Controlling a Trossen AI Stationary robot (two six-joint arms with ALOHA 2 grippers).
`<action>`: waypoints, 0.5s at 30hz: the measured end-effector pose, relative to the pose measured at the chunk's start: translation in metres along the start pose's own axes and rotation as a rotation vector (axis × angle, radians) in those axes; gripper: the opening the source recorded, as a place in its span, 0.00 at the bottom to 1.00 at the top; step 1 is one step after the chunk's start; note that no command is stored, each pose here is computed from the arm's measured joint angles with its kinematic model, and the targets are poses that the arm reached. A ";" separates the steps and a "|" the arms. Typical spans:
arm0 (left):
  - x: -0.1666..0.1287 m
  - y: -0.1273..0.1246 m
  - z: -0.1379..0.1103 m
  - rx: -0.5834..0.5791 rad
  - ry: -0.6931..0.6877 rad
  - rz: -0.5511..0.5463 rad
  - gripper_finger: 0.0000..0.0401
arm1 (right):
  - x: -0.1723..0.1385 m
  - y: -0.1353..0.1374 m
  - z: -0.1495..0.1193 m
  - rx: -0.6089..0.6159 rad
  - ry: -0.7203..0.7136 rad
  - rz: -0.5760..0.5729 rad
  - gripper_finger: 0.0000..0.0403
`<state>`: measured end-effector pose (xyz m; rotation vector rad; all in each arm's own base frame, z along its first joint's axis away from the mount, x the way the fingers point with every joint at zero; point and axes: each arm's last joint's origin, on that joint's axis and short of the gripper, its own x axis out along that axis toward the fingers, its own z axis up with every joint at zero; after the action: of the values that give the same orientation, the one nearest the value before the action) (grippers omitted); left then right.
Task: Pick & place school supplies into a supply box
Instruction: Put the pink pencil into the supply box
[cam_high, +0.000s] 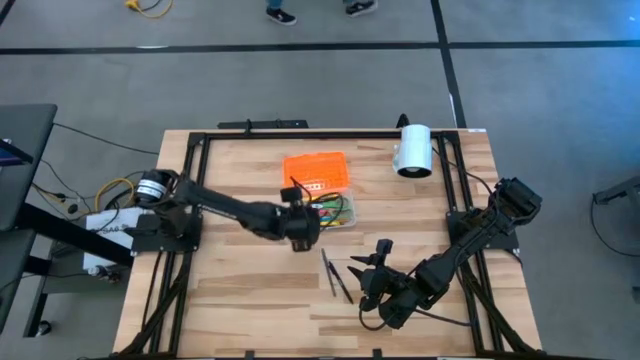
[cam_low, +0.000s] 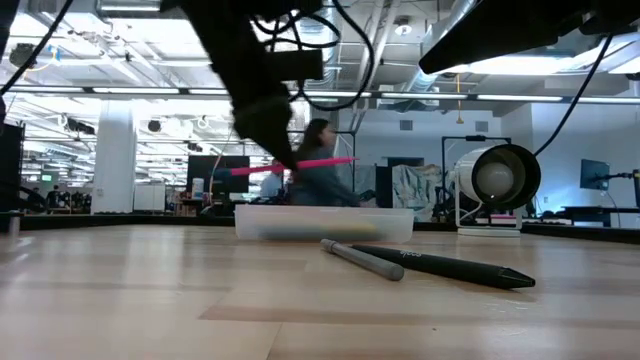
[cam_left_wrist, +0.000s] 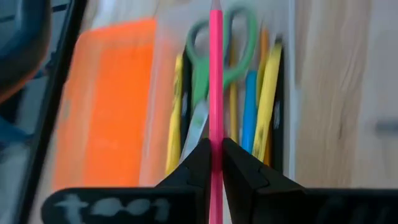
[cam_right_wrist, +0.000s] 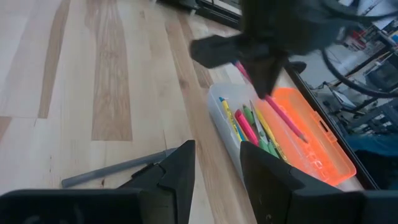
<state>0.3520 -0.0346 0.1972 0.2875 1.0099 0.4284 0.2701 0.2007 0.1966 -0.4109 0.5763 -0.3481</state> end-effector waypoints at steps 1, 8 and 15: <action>0.003 0.004 0.004 -0.015 -0.021 -0.025 0.04 | 0.000 0.000 0.000 0.000 0.000 0.000 0.30; 0.017 0.028 0.021 -0.120 -0.143 -0.147 0.04 | 0.000 0.000 0.000 -0.008 0.000 -0.001 0.30; 0.034 0.029 0.022 -0.145 -0.152 -0.186 0.04 | 0.000 0.000 0.000 -0.011 0.002 -0.001 0.30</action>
<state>0.3802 0.0063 0.1948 0.0928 0.8434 0.3036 0.2699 0.2005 0.1965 -0.4211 0.5801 -0.3463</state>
